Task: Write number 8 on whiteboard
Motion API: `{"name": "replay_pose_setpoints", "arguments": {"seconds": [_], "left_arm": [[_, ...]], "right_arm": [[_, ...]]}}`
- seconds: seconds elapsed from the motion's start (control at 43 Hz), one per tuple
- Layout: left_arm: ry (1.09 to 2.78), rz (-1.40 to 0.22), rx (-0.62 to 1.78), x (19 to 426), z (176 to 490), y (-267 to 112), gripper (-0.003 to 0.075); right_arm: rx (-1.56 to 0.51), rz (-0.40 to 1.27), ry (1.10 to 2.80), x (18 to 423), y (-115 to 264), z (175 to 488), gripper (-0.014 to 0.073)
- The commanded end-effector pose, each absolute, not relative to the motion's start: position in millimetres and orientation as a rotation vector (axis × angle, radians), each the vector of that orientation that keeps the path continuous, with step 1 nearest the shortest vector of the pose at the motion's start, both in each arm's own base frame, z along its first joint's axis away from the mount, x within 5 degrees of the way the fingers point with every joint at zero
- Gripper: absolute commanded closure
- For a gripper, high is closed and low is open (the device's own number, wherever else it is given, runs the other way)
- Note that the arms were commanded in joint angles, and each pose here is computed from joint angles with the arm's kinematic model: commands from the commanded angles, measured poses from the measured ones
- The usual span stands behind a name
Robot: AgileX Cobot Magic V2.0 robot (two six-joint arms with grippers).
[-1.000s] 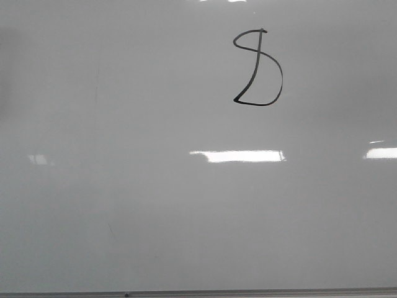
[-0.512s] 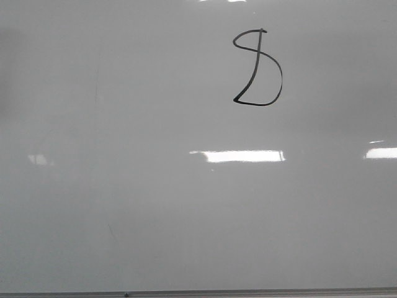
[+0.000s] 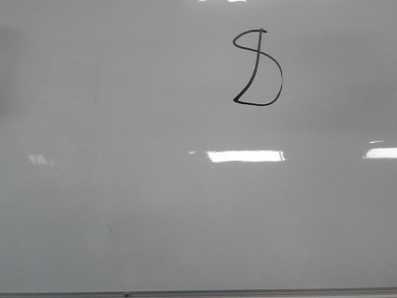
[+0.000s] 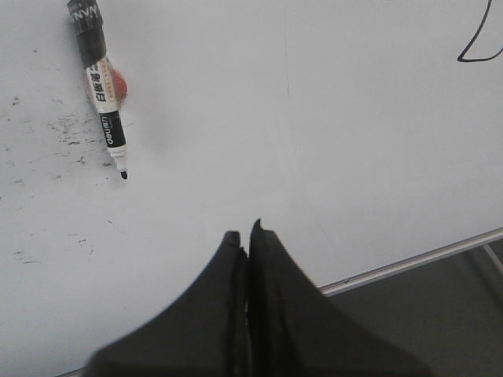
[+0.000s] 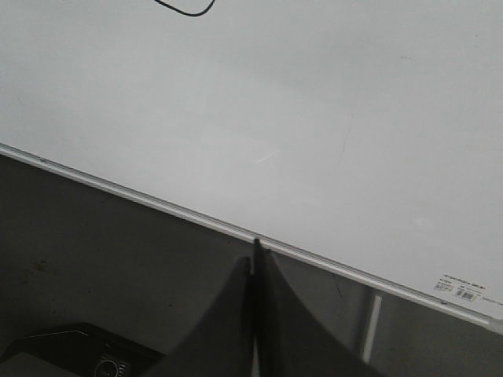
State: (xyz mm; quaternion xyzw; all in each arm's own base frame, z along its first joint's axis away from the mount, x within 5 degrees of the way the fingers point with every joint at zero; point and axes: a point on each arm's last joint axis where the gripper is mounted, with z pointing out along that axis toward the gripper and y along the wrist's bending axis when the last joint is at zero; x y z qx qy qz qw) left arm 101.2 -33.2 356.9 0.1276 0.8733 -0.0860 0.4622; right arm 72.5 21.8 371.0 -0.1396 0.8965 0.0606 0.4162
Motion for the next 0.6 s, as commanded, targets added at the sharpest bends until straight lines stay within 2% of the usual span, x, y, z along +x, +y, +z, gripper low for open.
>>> {"name": "replay_pose_setpoints", "arguments": {"seconds": [0.0,0.512,0.581], "left_arm": [[2.058,-0.248,0.289,103.4,370.4,-35.3,0.0741],[2.042,-0.250,0.283,99.7,371.6,-33.9,0.0741],[1.975,-0.141,0.301,95.5,375.9,-25.5,0.0741]], "right_arm": [[-0.335,0.148,2.171,75.5,21.8,381.7,0.0664],[-0.335,0.148,2.171,75.5,21.8,381.7,0.0664],[-0.336,0.148,2.172,75.4,21.8,381.6,0.0664]]}}
